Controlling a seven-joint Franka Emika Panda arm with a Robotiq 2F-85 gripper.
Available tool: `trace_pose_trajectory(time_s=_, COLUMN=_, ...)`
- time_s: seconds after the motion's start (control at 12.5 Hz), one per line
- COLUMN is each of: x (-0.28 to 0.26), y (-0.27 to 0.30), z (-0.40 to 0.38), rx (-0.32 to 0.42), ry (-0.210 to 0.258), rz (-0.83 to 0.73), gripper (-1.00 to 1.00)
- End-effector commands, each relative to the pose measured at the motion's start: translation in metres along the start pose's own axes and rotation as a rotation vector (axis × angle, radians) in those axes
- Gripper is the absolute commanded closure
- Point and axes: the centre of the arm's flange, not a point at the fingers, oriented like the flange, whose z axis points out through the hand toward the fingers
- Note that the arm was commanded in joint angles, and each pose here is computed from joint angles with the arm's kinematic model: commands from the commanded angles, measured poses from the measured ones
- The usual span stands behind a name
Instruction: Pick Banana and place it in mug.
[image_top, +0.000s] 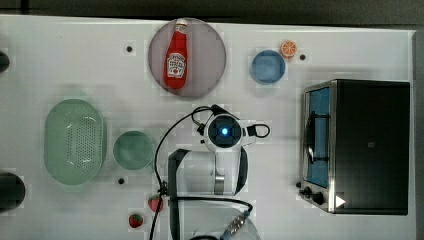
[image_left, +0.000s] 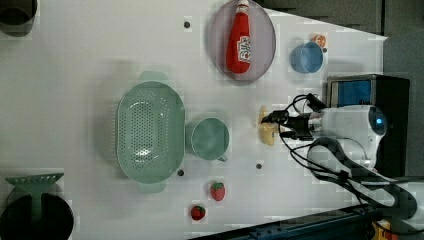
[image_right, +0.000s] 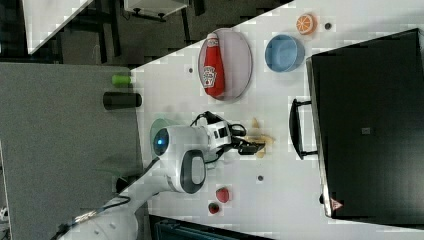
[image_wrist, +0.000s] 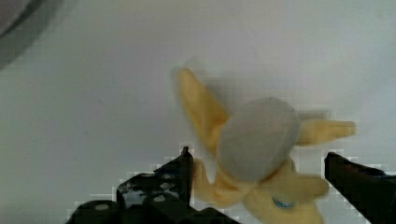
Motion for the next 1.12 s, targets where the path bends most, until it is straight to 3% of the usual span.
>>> trace_pose_trajectory(time_s=0.08, x=0.005, y=0.003, z=0.004, rx=0.022, ry=0.034, rz=-0.022, gripper=-1.0)
trace_pose_trajectory(time_s=0.24, x=0.007, y=0.007, z=0.009, rx=0.017, ry=0.031, rz=-0.015, gripper=-0.43)
trace_pose_trajectory(time_s=0.48, x=0.009, y=0.006, z=0.006, rx=0.027, ry=0.049, rz=-0.015, gripper=0.25)
trace_pose_trajectory(time_s=0.64, x=0.011, y=0.005, z=-0.002, rx=0.036, ry=0.064, rz=-0.015, gripper=0.26)
trace_pose_trajectory(time_s=0.88, x=0.019, y=0.005, z=-0.051, rx=0.07, ry=0.127, rz=-0.007, gripper=0.26)
trace_pose_trajectory(time_s=1.12, x=0.014, y=0.009, z=-0.124, rx=0.062, ry=0.106, rz=-0.005, gripper=0.26)
